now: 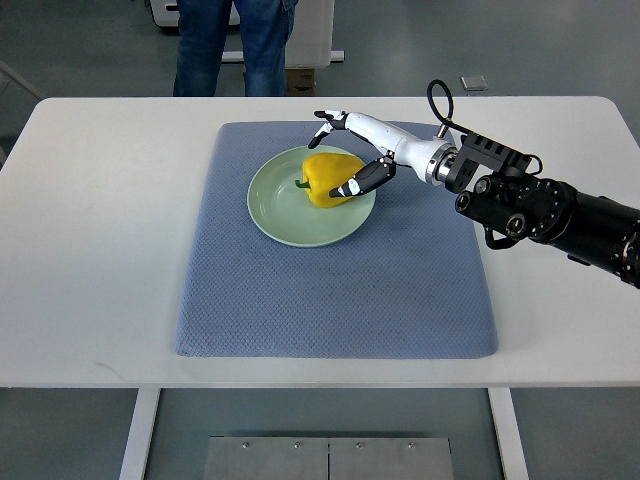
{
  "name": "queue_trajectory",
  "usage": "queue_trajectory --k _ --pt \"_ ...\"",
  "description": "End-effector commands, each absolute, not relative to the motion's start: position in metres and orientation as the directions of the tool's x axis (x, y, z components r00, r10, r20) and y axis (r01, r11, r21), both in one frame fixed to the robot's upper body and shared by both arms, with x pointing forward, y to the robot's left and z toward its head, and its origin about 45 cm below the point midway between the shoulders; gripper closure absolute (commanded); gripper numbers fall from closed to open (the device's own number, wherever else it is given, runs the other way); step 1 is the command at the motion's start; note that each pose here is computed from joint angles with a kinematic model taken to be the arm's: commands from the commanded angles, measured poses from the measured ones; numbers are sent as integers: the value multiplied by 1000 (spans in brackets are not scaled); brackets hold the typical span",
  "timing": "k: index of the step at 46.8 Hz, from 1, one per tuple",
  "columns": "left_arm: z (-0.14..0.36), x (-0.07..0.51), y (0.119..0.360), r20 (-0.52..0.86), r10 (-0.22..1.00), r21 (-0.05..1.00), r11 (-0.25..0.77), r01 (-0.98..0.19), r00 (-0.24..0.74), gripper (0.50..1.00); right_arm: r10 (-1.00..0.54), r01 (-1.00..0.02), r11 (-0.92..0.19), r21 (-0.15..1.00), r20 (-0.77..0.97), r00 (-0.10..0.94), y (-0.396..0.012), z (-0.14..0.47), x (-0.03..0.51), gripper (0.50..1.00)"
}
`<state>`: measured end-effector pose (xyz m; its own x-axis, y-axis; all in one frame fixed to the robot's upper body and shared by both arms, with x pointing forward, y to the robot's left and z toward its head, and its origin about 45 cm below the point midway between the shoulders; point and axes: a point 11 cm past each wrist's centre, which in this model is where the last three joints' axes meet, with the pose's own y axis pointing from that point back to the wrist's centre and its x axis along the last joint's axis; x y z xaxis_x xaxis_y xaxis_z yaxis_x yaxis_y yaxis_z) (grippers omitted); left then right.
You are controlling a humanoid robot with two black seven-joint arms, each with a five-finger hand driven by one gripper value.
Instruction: Place yellow pepper on plate with right hand
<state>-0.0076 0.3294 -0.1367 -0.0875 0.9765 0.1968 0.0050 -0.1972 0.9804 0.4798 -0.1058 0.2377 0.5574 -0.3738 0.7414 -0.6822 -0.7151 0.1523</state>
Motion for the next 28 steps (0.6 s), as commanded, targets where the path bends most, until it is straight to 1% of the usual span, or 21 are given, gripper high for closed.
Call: queue_trajectory --k 1,20,24,28 --pt "-137 -8 329 197 977 980 -197 5 -88 500 -373 -683 -715 152 743 555 -106 238 480 500" --pt "-137 -8 329 197 977 980 -197 5 -88 500 -390 -696 -706 131 749 536 -108 244 484 500" --pt "-137 -8 329 197 977 980 -197 5 -88 500 -431 -708 -696 115 722 541 -109 240 483 500" --pt "-137 -8 329 197 977 980 -197 5 -88 500 -513 -739 -671 57 683 519 -110 248 488 500"
